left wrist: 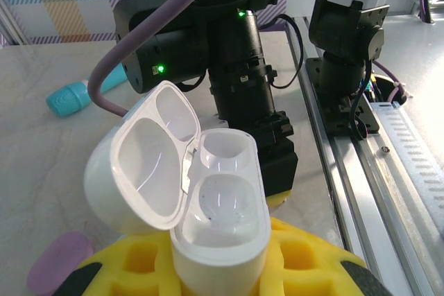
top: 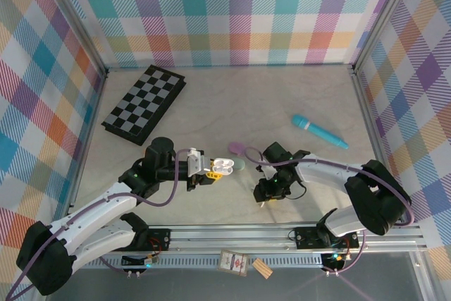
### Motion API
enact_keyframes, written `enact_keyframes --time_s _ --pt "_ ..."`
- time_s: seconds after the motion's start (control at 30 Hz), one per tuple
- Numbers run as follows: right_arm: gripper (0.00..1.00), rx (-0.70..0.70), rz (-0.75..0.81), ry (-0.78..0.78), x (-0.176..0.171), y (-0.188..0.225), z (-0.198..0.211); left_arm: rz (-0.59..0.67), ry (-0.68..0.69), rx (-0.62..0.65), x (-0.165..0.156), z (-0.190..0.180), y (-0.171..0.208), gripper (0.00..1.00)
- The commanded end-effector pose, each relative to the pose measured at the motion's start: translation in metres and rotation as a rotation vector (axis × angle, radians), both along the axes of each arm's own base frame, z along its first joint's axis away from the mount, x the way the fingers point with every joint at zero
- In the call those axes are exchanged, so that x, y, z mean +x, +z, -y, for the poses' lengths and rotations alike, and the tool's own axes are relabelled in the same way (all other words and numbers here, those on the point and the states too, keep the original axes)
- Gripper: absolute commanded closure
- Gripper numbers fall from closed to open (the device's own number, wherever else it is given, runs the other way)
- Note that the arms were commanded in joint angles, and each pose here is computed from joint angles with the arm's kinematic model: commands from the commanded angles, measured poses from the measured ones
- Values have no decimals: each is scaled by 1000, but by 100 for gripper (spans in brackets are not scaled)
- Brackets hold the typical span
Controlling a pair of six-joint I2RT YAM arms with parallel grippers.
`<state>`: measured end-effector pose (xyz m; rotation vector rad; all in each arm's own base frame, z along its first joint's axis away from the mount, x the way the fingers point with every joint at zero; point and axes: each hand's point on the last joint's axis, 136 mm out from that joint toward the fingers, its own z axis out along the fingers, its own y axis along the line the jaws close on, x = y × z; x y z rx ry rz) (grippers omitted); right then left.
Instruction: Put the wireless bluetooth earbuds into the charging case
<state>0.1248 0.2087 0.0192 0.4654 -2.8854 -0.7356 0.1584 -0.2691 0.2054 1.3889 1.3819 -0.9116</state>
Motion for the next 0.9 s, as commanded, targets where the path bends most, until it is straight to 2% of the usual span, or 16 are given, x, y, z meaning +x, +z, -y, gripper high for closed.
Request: enact_keyframes --time_s 0.0,0.5,0.87 --pt "62 -2 -49 -6 -12 -3 3 27 -46 -20 -6 2 4 95" --pt "78 -40 -6 -14 -5 -9 5 28 -51 -22 -6 3 5 95" --pt "84 -11 167 3 16 16 1 20 -47 -19 -5 3 4 95"
